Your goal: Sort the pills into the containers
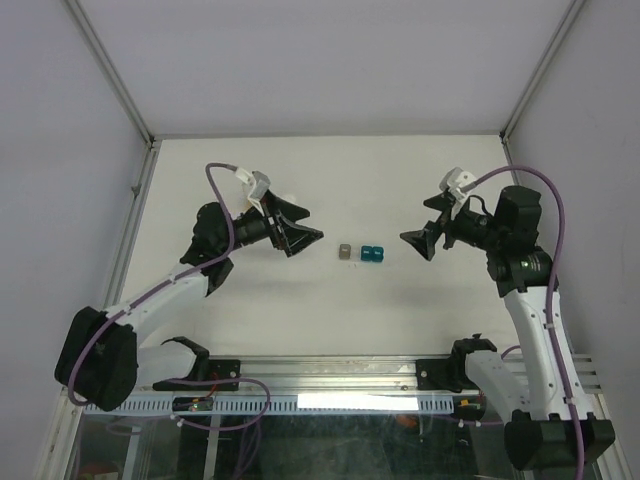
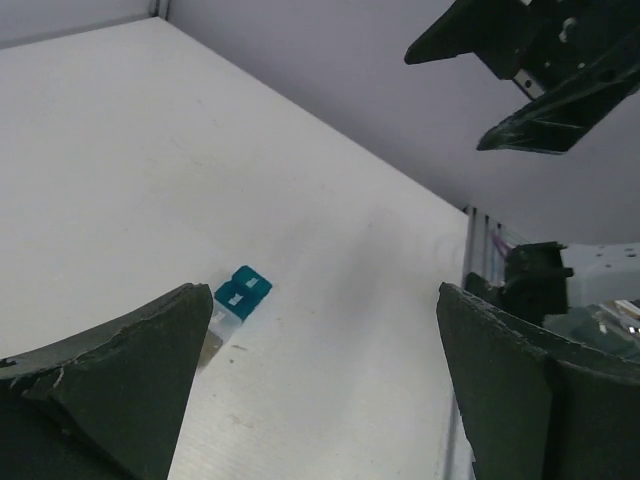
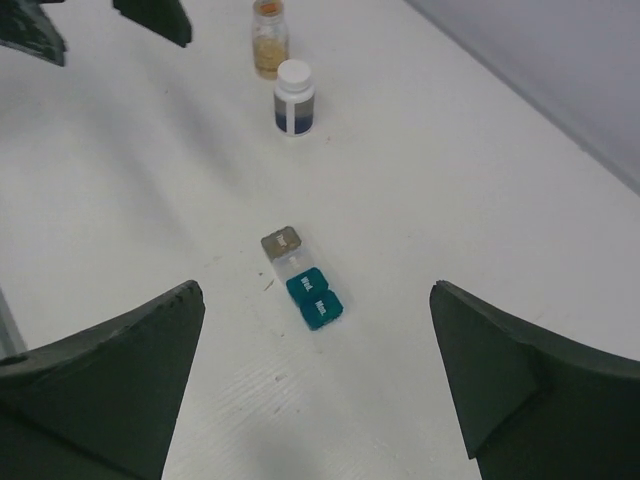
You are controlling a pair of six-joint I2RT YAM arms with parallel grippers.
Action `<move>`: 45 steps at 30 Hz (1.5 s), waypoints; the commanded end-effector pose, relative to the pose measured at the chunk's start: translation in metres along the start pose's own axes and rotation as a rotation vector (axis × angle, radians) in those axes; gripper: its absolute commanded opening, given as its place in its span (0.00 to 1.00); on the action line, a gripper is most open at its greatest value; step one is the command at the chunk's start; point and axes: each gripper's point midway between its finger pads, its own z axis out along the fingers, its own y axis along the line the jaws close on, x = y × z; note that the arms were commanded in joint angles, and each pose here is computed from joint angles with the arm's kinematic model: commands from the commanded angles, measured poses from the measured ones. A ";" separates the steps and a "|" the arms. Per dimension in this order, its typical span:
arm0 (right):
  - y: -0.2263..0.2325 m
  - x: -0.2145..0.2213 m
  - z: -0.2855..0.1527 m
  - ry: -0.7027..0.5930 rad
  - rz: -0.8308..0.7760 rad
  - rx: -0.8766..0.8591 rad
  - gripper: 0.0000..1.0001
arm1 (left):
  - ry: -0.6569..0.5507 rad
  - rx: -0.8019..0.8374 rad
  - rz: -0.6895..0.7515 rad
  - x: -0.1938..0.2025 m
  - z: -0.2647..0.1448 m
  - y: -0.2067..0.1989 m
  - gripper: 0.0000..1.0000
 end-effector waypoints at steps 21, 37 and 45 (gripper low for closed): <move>0.031 -0.135 -0.092 -0.267 0.059 0.267 0.99 | -0.305 0.026 0.033 -0.168 -0.091 -0.140 0.99; 0.034 -0.151 -0.100 -0.306 0.122 0.289 0.99 | -0.299 -0.017 0.080 -0.167 -0.109 -0.148 0.99; 0.031 -0.150 -0.102 -0.304 0.107 0.307 0.99 | -0.294 -0.018 0.083 -0.168 -0.107 -0.147 0.99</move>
